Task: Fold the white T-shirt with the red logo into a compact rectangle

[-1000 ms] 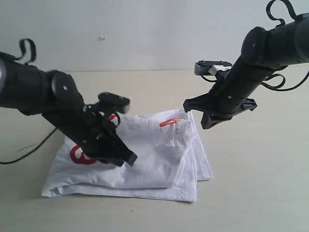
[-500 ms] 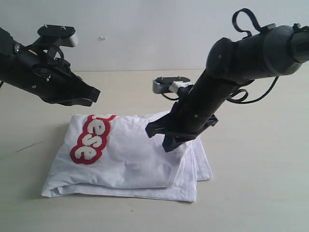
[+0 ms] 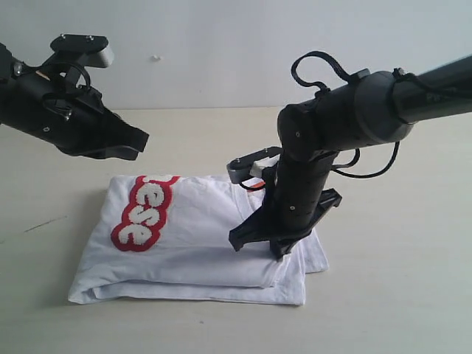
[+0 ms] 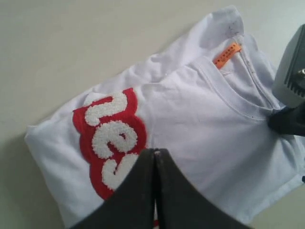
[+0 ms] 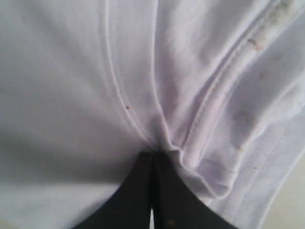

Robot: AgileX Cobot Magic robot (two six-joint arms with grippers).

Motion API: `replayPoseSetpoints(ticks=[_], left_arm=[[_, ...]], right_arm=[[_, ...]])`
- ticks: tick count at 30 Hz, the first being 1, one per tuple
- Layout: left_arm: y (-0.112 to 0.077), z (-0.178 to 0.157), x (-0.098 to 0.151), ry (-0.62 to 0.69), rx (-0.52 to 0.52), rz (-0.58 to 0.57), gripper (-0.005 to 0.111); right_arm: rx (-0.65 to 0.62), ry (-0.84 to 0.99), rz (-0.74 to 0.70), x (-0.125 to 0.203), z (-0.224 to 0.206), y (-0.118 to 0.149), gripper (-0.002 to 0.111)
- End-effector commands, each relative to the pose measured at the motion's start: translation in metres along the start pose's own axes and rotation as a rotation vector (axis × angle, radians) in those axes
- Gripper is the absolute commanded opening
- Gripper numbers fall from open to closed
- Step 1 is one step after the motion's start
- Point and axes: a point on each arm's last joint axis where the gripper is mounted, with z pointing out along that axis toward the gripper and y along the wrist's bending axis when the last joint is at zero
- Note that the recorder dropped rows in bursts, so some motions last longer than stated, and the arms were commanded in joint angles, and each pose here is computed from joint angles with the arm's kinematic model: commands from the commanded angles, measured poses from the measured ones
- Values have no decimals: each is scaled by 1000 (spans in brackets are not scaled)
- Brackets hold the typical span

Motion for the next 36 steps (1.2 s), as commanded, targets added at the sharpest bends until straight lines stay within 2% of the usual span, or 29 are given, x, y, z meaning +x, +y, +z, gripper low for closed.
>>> replayPoseSetpoints(ticks=[1,10,13,17,22,27,36], left_arm=[[-1,-3,-1,-11,2,-13,0],[-2,-3,1,10,15,-14,0],[-3,-3,3,35,29,-14,0],[-6,-3,7,81,55,-10,0],[-6,-3,9,91,59,-5,0],[-3,2,9,72,39,-8,0],[-2,5,8,64,29,-9,0]], right_arm=[[27,0,-11,1,1,-3,0],[5,-205,-15,-2,-73,1,0],[51,-256,-31,-5,-82,-6,0],[84,-224,86,-7,-68,-30,0],[99,-164,123,-8,-46,-49,0],[83,-185,133,-14,-26,-49,0],[47,-99,113,-10,-2,-46,0]])
